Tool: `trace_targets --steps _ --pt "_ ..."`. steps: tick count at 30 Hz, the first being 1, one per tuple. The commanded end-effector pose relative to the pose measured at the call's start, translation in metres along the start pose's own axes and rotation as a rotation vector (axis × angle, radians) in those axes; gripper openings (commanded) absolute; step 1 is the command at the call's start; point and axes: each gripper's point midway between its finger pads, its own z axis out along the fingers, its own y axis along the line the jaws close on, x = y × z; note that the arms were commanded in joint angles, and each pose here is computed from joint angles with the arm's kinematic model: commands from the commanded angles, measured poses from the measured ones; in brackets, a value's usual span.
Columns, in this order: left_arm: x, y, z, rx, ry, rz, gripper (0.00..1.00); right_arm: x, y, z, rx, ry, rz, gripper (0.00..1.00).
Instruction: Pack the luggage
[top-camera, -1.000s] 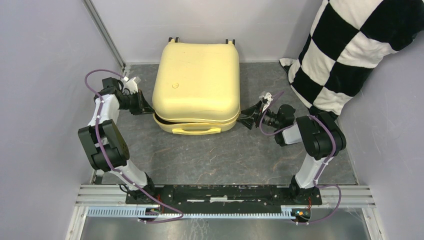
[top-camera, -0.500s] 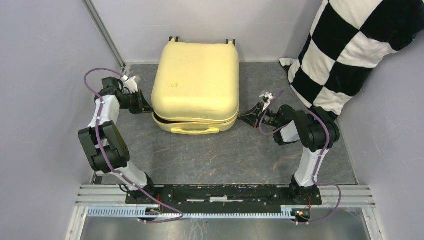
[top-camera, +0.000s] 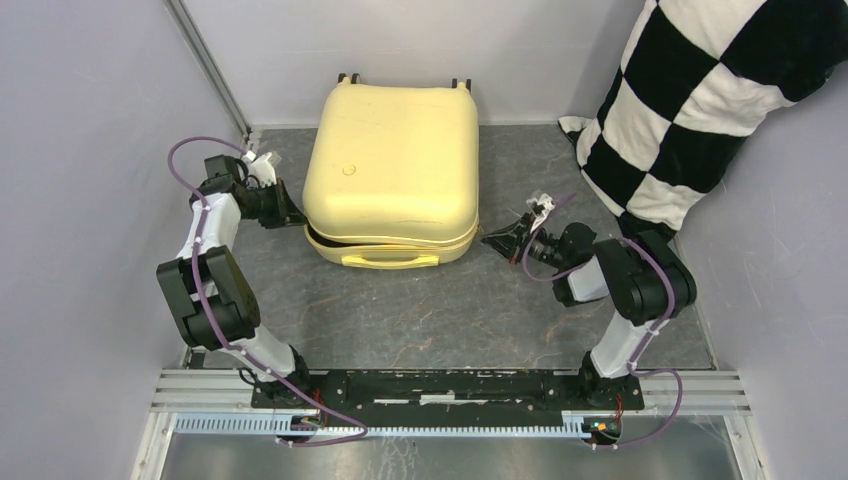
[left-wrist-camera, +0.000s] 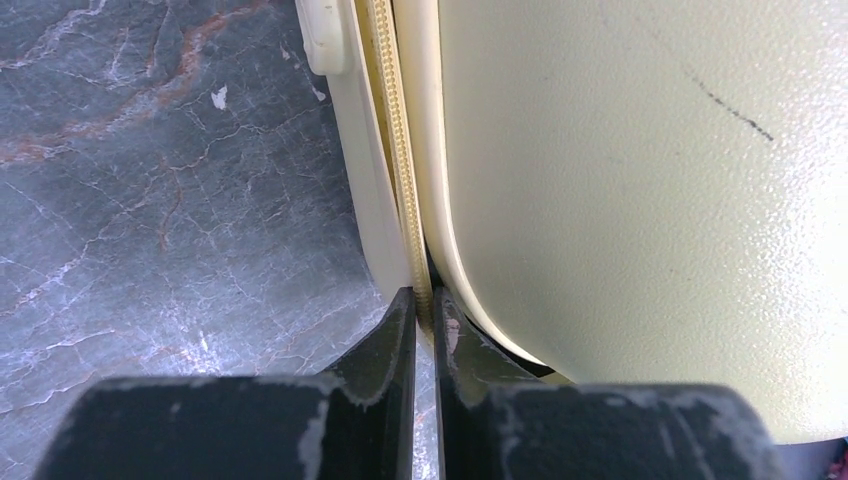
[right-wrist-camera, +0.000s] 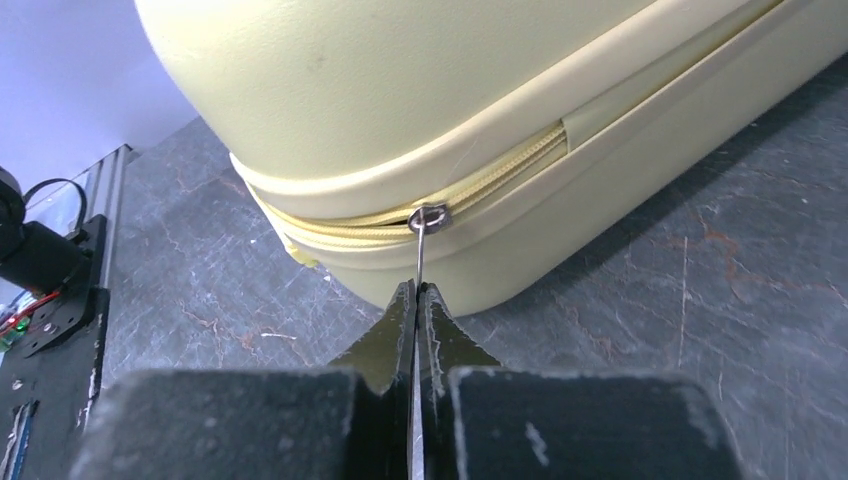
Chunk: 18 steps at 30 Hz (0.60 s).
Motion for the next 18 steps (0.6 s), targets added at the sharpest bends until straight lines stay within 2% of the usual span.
trace_targets --steps 1,3,6,14,18 --pt "-0.01 -0.015 -0.003 0.001 -0.057 0.033 0.02 0.0 0.026 -0.006 0.005 0.021 -0.168 0.0" --pt "-0.011 -0.018 -0.003 0.01 -0.069 0.032 0.02 0.029 0.027 -0.004 0.044 0.157 -0.206 0.0" --pt "-0.01 -0.025 0.0 0.028 -0.075 0.024 0.02 0.051 0.036 -0.003 0.085 0.268 -0.284 0.0" --pt "-0.004 -0.037 0.006 0.051 -0.064 0.019 0.02 0.062 0.067 -0.009 0.175 0.255 -0.276 0.0" --pt "0.003 -0.044 0.01 0.058 -0.051 0.03 0.02 0.059 0.093 -0.002 0.151 0.222 -0.283 0.0"
